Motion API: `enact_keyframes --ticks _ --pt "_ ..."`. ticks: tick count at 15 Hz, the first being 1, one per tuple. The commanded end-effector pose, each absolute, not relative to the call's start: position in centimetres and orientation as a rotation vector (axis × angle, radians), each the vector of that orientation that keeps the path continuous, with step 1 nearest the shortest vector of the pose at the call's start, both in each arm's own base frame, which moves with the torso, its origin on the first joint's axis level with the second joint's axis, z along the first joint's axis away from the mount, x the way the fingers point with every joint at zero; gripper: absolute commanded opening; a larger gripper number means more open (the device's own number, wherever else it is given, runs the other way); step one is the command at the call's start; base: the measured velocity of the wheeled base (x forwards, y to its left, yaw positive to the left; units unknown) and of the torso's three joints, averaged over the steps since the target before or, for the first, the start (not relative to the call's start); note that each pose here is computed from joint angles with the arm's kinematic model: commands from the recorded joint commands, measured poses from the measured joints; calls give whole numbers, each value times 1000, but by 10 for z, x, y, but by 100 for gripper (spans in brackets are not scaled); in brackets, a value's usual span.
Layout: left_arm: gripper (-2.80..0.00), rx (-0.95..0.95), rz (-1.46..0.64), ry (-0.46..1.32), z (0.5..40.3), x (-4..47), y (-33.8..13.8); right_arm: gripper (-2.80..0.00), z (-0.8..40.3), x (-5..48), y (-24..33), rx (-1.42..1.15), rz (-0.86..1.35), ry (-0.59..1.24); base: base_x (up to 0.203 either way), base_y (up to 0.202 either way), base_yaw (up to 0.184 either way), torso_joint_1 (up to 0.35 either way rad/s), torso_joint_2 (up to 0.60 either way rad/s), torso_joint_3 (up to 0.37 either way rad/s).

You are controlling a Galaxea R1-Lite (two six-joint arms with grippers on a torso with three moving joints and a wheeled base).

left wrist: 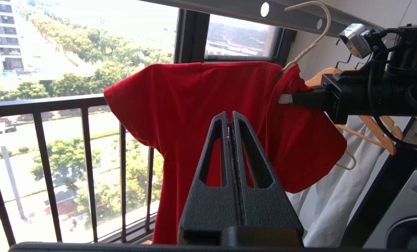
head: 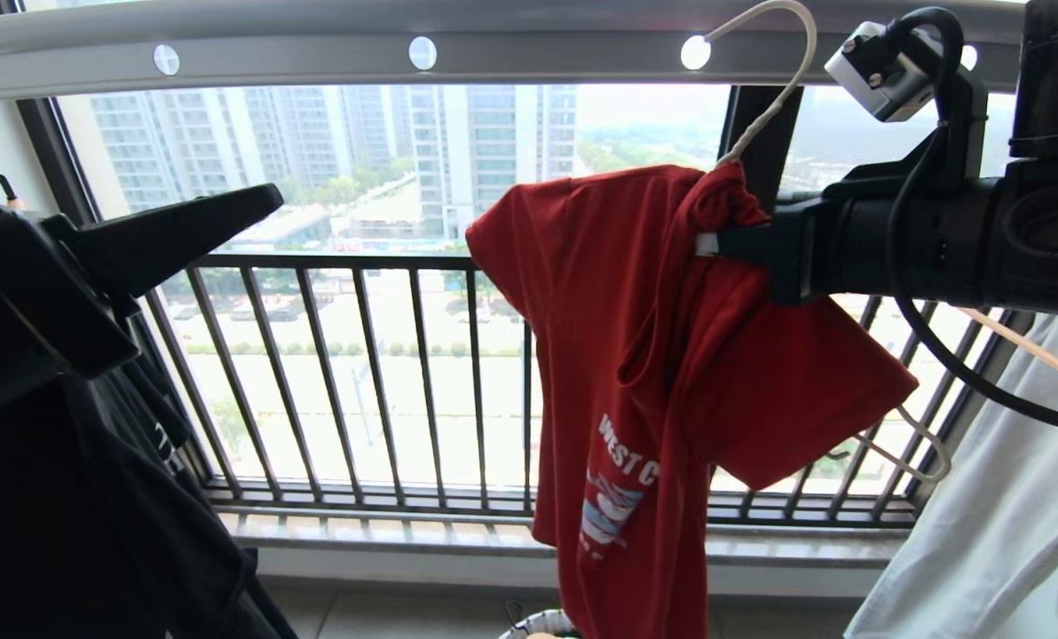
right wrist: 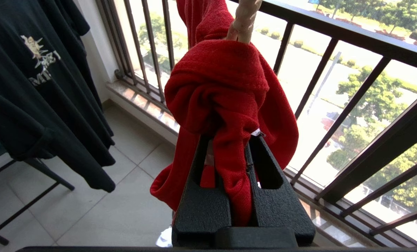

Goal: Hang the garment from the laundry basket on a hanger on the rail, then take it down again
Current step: Hang the clothes rack on the clothesline

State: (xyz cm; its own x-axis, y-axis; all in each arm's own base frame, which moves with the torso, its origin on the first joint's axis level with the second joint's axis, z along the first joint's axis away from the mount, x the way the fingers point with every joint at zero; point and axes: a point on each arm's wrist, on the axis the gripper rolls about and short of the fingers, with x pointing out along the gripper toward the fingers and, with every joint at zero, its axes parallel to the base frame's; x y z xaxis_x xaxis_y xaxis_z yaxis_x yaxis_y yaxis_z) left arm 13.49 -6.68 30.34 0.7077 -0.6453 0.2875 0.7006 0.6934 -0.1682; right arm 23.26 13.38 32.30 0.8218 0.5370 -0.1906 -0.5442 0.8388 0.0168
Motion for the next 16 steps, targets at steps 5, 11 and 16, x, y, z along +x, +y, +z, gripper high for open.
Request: enact_keyframes --ticks 5,11,16 --pt "-280 -277 -747 -216 303 136 -65 -280 315 275 137 -36 521 221 0 0 0 0 0 0" --pt "-280 -276 -747 -223 305 135 -65 -280 317 291 137 -38 498 239 0 0 0 0 0 0" --pt "-280 -276 -748 -224 305 135 -65 -280 314 296 141 -53 494 265 0 0 0 0 0 0"
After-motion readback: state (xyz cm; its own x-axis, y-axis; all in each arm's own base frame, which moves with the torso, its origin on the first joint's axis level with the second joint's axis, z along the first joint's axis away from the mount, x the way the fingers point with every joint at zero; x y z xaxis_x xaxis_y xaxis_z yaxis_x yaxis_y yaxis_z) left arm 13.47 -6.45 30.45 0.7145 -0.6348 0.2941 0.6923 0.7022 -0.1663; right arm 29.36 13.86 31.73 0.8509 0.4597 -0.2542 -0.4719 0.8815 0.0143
